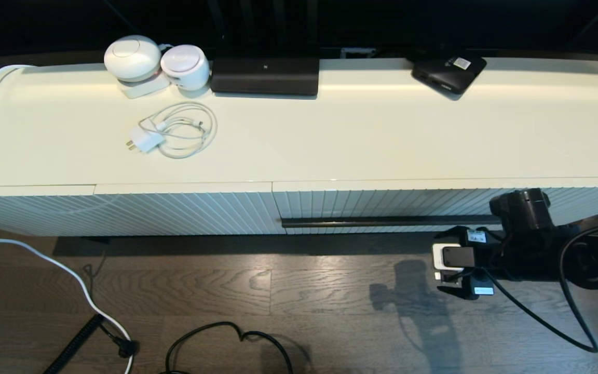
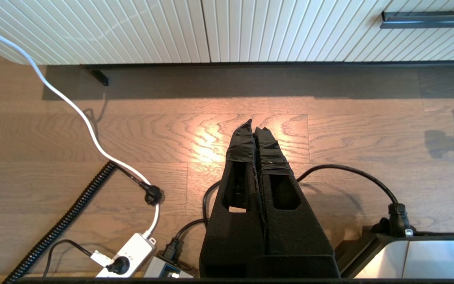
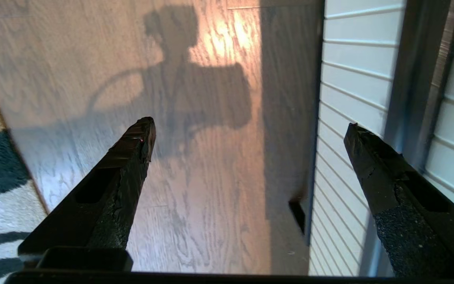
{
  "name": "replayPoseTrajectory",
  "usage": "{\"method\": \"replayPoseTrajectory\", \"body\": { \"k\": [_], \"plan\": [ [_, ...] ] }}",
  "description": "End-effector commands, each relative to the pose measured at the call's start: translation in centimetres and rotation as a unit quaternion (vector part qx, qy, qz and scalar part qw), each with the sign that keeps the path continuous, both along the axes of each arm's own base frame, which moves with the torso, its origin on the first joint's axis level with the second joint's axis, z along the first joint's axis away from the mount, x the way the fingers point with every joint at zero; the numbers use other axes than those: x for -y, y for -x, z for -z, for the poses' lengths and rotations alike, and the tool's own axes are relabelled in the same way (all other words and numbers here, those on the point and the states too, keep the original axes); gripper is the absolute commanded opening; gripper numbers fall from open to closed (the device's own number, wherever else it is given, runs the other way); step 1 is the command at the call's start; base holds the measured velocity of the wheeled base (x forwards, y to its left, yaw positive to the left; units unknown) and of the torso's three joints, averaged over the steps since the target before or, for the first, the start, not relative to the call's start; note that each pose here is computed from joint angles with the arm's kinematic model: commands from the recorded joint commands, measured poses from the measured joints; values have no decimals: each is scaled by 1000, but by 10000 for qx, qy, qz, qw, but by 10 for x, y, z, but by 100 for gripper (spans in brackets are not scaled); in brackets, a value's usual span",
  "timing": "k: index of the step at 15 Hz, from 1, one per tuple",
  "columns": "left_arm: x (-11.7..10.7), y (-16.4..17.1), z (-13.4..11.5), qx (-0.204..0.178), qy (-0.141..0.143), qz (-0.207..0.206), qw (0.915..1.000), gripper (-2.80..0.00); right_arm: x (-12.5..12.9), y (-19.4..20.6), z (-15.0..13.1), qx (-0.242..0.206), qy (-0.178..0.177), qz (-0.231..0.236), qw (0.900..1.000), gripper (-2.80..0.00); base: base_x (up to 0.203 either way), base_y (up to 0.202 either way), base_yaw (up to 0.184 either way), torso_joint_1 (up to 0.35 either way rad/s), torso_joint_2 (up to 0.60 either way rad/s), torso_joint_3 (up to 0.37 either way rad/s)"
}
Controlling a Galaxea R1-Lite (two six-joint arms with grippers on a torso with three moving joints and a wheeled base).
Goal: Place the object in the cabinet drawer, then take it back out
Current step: Open the drawer
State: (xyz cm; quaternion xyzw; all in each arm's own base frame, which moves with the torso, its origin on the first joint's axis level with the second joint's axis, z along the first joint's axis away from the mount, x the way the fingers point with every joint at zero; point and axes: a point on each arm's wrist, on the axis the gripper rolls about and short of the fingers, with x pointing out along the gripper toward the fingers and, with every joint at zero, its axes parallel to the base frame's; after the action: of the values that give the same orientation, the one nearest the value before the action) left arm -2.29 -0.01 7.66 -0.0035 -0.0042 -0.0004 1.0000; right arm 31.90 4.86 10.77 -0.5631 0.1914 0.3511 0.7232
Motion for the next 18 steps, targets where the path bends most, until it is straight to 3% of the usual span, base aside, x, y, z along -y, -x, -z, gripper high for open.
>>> {"method": "replayPoseTrajectory", "body": {
  "k": [1, 6, 18],
  "plan": [
    [0, 0, 0, 4, 3, -4, 10000, -280, 1, 7, -14, 234, 31, -100, 9997, 0, 0, 0, 0, 0, 0, 0],
    [0, 0, 0, -2, 3, -4, 10000, -280, 0, 2, -28, 615, 306, -386, 9969, 0, 0, 0, 0, 0, 0, 0],
    [0, 0, 0, 2, 3, -2, 10000, -280, 2, -25, -8, 433, 467, -302, 9975, 0, 0, 0, 0, 0, 0, 0]
  ]
}}
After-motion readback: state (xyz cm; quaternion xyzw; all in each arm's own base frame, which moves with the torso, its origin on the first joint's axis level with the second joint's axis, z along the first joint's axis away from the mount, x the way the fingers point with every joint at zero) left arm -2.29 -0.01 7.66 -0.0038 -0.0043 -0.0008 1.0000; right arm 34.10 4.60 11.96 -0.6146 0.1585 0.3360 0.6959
